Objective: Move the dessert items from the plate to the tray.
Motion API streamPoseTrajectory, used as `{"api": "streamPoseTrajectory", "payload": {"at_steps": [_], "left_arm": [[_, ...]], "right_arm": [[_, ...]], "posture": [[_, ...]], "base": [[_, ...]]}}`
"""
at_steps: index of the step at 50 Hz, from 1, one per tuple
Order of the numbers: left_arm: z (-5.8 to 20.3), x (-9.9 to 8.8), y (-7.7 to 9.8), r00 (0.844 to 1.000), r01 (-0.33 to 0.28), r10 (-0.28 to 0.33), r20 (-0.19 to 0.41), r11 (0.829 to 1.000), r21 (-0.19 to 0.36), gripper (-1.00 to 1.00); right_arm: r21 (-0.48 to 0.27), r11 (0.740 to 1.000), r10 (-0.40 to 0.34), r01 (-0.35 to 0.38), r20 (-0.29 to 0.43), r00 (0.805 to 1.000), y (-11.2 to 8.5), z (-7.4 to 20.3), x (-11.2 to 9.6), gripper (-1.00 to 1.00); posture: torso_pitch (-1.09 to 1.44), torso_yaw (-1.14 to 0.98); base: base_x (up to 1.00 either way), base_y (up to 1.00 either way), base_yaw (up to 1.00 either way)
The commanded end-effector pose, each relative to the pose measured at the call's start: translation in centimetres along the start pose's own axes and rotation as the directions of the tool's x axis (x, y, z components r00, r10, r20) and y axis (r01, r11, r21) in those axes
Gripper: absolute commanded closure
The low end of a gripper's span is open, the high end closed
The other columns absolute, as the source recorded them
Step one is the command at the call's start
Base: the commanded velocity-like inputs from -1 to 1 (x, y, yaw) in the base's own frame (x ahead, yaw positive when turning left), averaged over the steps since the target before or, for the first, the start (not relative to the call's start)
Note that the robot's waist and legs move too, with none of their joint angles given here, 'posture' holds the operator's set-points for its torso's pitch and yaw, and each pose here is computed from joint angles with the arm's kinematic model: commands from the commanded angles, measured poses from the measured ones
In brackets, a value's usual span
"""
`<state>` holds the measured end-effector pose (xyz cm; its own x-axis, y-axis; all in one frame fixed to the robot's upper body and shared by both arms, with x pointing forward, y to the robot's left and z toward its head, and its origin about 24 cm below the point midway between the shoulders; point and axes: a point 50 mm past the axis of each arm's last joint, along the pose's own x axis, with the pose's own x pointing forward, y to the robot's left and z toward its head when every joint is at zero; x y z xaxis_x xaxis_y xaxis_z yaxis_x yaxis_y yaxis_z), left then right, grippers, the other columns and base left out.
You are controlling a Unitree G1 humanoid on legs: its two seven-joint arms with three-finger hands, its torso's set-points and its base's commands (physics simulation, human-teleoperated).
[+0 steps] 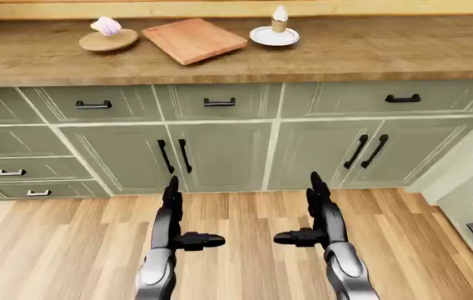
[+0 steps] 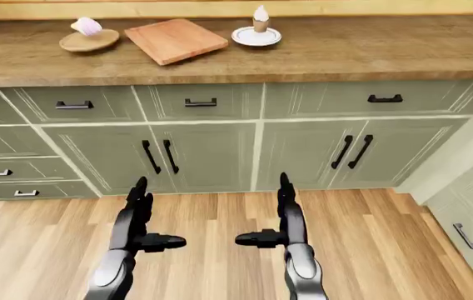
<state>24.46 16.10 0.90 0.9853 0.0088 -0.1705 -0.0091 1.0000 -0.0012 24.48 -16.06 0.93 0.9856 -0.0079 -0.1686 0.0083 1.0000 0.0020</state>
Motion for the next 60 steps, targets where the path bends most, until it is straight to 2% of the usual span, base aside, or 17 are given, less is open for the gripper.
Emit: {"api": "streamPoseTrajectory", "payload": {"at_steps": [1,7,8,9,10,11,13,22,33,38,48,57,60], "left_arm": [[3.3,0.2,-0.2,0.985,0.020,-0.023,0.173,1.000,0.017,-1.00],[3.7,0.0,-0.3,0.984,0.024,-0.028,0.176,0.999,0.026,-1.00],[3.9,-0.1,-0.3,0.984,0.025,-0.029,0.176,0.999,0.025,-1.00],[4.1,-0.1,-0.3,0.984,0.025,-0.029,0.176,0.999,0.027,-1.00],[4.4,-0.1,-0.3,0.984,0.024,-0.028,0.177,0.999,0.028,-1.00],[4.8,-0.2,-0.3,0.983,0.028,-0.034,0.180,0.999,0.033,-1.00],[5.9,-0.2,-0.3,0.982,0.029,-0.035,0.184,0.999,0.034,-1.00],[13.3,-1.1,-0.2,0.971,0.044,-0.053,0.233,0.998,0.046,-1.00],[20.3,-1.6,-0.4,0.954,0.061,-0.073,0.290,0.997,0.051,-1.00],[21.4,-1.5,0.0,0.950,0.058,-0.069,0.303,0.997,0.045,-1.00],[23.1,-1.5,0.6,0.944,0.054,-0.065,0.324,0.998,0.043,-1.00],[24.5,-1.8,0.7,0.938,0.056,-0.070,0.340,0.997,0.049,-1.00],[23.7,-1.7,0.5,0.940,0.065,-0.075,0.334,0.997,0.043,-1.00]], "right_arm": [[-0.010,1.000,0.007,-0.005,0.167,0.986,0.1,3.0,0.2,-1.00],[-0.032,0.999,-0.001,0.007,0.170,0.985,-0.2,3.0,-0.2,-1.00],[-0.050,0.999,-0.005,0.014,0.170,0.985,-0.2,2.9,2.0,-1.00],[-0.056,0.998,-0.006,0.016,0.173,0.985,0.0,3.6,1.8,-1.00],[-0.060,0.998,-0.005,0.016,0.179,0.984,0.6,5.8,0.6,-1.00],[-0.053,0.999,-0.004,0.014,0.178,0.984,0.7,6.2,0.6,-1.00],[-0.056,0.998,-0.002,0.013,0.185,0.983,0.7,6.4,0.8,-1.00],[-0.074,0.997,0.020,-0.002,0.241,0.970,0.4,12.1,0.9,-1.00],[-0.076,0.997,0.037,-0.014,0.310,0.950,0.3,17.9,1.7,-1.00],[-0.080,0.997,0.044,-0.018,0.330,0.943,0.3,19.4,1.7,-1.00],[-0.093,0.996,0.045,-0.013,0.345,0.938,0.2,20.5,2.0,-1.00],[-0.091,0.996,0.047,-0.013,0.381,0.923,-0.4,22.2,1.4,-1.00],[-0.088,0.996,0.044,-0.011,0.383,0.922,-0.5,22.2,1.4,-1.00]], "posture": [[0.00,0.00],[0.00,0.00],[0.00,0.00],[0.00,0.00],[0.00,0.00],[0.00,0.00],[0.00,0.00],[0.00,0.00],[0.00,0.00],[0.00,0.00],[0.00,0.00],[0.00,0.00],[0.00,0.00]], "base": [[0.00,0.00,0.00],[0.00,0.00,0.00],[0.00,0.00,0.00],[0.00,0.00,0.00],[0.00,0.00,0.00],[0.00,0.00,0.00],[0.00,0.00,0.00],[0.00,0.00,0.00],[0.29,-0.09,0.00],[0.52,-0.16,0.00],[0.51,-0.16,0.00],[0.54,-0.20,0.00],[0.55,-0.36,0.00]]}}
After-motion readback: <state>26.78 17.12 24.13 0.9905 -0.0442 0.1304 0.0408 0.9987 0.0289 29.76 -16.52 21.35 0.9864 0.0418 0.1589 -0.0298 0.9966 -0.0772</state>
